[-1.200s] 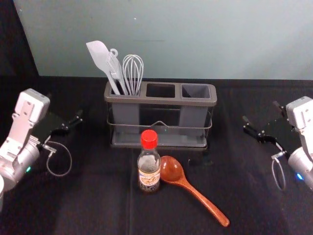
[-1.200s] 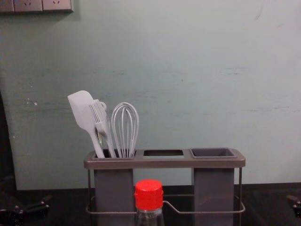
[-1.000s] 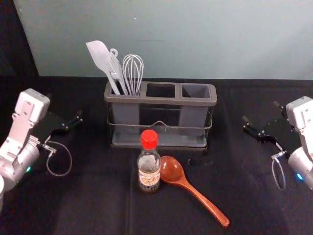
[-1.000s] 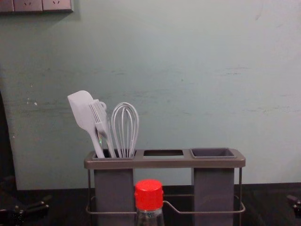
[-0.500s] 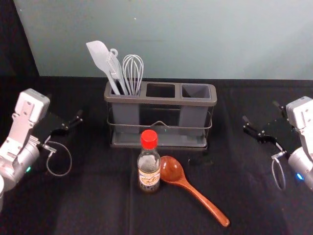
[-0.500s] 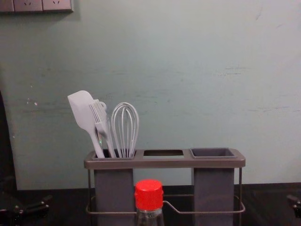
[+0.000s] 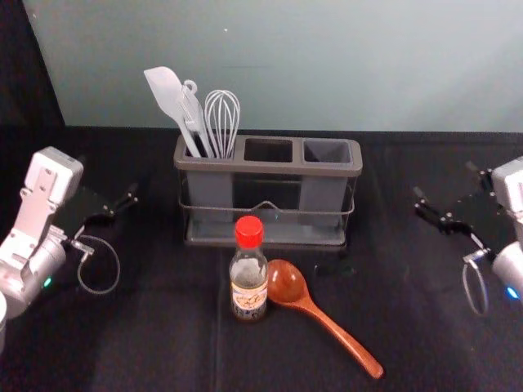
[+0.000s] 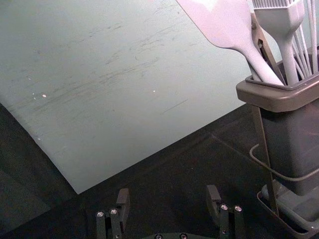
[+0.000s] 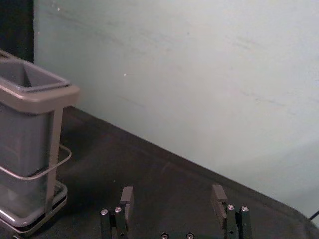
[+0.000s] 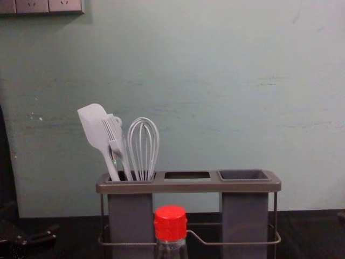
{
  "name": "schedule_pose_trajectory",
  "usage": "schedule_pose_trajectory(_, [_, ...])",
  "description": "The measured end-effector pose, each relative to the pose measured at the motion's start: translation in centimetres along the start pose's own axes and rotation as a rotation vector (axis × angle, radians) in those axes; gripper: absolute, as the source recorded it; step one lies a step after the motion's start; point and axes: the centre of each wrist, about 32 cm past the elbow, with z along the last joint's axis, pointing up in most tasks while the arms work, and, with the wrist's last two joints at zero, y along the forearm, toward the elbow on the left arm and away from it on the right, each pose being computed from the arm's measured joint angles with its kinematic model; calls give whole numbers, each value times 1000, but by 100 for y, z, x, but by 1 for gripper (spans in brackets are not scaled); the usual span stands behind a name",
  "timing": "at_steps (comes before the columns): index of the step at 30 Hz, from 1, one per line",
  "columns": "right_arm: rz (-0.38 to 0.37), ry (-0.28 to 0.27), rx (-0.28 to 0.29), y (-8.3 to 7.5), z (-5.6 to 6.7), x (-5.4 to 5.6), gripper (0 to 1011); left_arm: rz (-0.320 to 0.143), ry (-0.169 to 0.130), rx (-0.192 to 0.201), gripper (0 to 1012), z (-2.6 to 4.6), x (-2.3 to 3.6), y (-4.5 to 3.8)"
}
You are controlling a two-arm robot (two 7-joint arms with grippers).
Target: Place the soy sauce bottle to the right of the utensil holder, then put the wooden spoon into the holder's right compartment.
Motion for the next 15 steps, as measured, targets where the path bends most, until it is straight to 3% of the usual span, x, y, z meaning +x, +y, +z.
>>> schedule_pose_trajectory(15, [4,32,94,-517,207,121,1003,0,0,0,1005,0,0,0])
